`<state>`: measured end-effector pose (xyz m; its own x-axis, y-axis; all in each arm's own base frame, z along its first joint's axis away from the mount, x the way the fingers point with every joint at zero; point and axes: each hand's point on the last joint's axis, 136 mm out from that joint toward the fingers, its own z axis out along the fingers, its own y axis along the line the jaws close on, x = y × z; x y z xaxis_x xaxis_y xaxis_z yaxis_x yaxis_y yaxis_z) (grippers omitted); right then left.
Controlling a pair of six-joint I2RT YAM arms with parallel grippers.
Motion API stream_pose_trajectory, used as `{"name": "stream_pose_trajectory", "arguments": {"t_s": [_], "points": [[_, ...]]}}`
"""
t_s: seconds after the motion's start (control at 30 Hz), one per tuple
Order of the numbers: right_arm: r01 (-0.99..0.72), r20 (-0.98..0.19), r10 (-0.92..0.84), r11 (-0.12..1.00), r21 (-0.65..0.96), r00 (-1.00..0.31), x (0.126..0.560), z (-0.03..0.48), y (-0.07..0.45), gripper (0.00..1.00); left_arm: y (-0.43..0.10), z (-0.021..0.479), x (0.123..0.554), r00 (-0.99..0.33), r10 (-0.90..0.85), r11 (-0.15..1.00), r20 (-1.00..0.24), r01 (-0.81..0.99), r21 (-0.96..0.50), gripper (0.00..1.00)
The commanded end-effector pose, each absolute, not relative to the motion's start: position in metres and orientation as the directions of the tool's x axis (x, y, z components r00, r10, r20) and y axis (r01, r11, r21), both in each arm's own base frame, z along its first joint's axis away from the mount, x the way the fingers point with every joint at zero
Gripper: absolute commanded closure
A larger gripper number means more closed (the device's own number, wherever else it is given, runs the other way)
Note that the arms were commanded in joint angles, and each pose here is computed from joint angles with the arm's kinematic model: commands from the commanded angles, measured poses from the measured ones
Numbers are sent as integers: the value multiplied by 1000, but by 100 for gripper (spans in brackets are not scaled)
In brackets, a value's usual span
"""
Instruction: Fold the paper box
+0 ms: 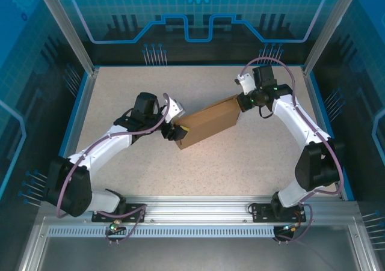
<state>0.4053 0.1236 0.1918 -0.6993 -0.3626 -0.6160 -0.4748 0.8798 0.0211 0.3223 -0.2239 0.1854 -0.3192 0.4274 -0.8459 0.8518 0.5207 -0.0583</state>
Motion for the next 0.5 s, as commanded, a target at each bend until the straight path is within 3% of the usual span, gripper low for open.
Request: {"name": "stream_pose_trajectory", "arguments": {"t_s": [0.0,0.27,0.47], "points": [[-458,-562,-356,888,47,-747,396,183,124,98,-222,208,324,-317,333,559,-888,825,-85,19],[-456,-564,-354,889,45,-746,397,185,124,98,-190,225,323,-508,46,782,-860,555,-285,25],[-455,-569,-352,889,44,-743,397,188,124,98,-159,220,293,-600,-79,860,-796,362,-359,32]]}}
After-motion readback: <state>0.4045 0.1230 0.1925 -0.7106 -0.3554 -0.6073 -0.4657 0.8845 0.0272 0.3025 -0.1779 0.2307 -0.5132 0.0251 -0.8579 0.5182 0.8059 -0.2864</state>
